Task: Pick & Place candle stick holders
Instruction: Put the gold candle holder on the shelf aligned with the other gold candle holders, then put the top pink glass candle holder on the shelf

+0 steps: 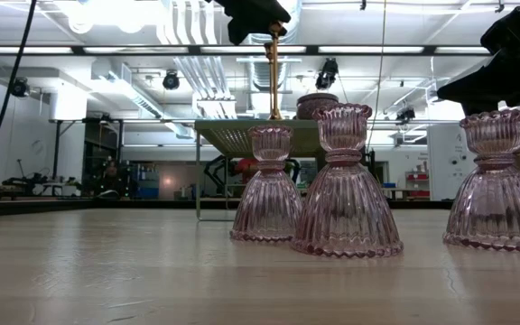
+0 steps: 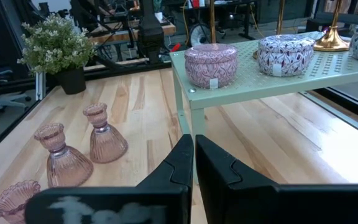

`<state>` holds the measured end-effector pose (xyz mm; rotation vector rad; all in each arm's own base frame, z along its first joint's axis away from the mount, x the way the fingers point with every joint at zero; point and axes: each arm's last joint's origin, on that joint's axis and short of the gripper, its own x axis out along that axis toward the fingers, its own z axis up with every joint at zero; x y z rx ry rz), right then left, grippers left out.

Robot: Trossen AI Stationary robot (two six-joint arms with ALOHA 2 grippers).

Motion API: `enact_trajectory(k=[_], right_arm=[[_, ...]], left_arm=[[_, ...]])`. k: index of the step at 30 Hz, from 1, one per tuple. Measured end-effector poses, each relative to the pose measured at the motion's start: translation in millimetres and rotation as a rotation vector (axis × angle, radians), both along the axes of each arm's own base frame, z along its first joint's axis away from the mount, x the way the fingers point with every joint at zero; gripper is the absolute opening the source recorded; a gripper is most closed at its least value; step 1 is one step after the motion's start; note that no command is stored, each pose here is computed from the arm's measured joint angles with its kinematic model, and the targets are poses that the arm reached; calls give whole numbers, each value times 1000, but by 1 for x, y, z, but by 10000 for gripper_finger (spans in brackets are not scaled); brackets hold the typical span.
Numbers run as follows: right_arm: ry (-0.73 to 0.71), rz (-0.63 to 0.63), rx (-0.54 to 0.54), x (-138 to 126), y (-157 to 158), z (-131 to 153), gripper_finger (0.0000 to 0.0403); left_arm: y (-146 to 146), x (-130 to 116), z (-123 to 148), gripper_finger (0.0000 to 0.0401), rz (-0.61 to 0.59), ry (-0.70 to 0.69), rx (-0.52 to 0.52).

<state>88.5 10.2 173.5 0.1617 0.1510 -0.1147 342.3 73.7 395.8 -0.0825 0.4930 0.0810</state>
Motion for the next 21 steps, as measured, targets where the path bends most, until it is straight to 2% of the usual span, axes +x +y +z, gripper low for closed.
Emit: enact_trajectory(k=[12, 21], right_arm=[[0, 0, 0, 0, 0, 0, 13], [0, 0, 0, 0, 0, 0, 13]], left_arm=[[0, -2, 4, 272, 0, -19, 5], [-2, -10, 16, 285, -8, -70, 49]])
